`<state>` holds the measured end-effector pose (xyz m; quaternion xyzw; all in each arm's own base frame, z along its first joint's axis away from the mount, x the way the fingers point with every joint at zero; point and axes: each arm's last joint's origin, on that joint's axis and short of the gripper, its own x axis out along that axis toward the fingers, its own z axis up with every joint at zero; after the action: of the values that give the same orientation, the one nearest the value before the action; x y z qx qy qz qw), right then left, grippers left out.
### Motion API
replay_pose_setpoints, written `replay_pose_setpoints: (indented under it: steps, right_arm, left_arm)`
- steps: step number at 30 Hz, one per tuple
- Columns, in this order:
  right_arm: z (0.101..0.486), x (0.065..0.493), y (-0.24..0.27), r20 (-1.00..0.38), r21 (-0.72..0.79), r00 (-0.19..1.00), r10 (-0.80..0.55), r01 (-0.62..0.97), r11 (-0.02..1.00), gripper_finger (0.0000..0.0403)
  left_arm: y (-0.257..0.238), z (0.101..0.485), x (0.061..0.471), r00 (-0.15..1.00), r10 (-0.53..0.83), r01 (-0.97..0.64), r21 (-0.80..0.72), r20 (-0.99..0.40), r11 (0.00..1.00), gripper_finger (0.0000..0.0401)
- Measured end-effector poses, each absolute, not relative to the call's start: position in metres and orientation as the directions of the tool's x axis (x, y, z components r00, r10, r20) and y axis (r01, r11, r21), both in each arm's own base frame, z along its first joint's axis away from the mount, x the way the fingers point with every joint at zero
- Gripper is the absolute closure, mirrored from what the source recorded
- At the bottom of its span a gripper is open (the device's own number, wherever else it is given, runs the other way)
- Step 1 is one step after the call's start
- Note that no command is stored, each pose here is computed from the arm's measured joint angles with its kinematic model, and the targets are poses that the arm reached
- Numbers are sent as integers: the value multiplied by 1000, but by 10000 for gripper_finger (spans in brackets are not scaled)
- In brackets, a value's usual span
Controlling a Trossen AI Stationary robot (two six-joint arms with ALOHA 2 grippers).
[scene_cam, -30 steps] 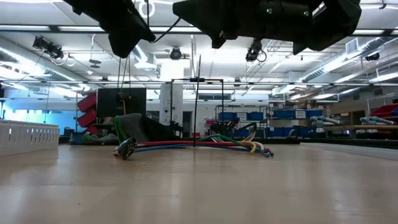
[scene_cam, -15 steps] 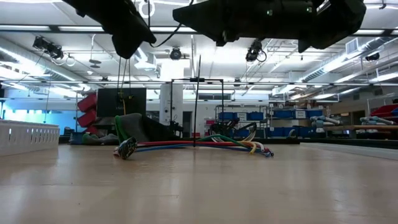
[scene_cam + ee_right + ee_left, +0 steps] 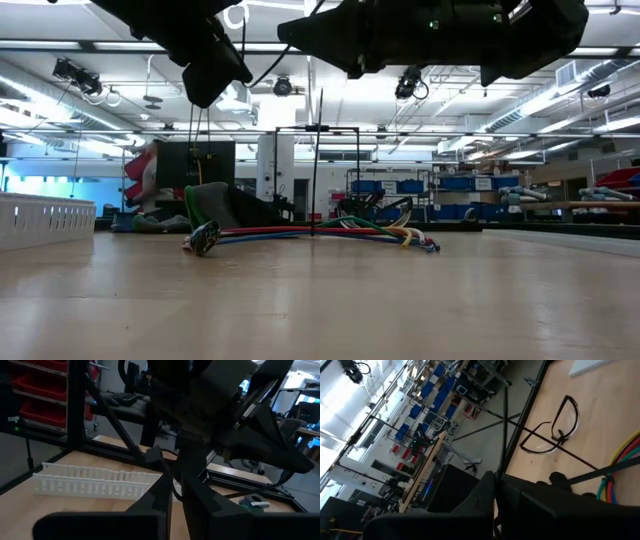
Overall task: Ziptie cables
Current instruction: Insert the black zip tie pointed tail end through the slot to form a loop
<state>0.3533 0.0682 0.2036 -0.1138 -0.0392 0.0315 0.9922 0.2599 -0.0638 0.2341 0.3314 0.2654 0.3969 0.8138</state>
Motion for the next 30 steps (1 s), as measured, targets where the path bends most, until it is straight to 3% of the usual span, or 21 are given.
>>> replay_pose_setpoints:
  steps: [5,9,14,19,24,30]
  right_arm:
    - [200,353,70,32,-231,998,62,-53,972,396]
    - [199,353,70,27,-216,998,56,-49,975,401]
    - [198,356,58,14,22,989,146,-147,989,402]
    - [192,358,44,-30,319,965,262,-239,917,402]
    - [192,358,41,-30,459,932,362,-308,833,402]
    - [190,357,41,-47,543,919,391,-306,782,402]
  left_arm:
    - [-63,234,261,559,808,-465,737,-184,490,401]
    - [-62,234,265,620,749,-427,700,-234,573,401]
    - [-61,233,271,726,608,-313,633,-321,708,401]
    - [-64,233,280,775,558,-221,702,-295,677,401]
    - [-64,231,287,824,463,-106,713,-327,693,401]
    - [-59,231,299,757,496,-4,756,-425,654,401]
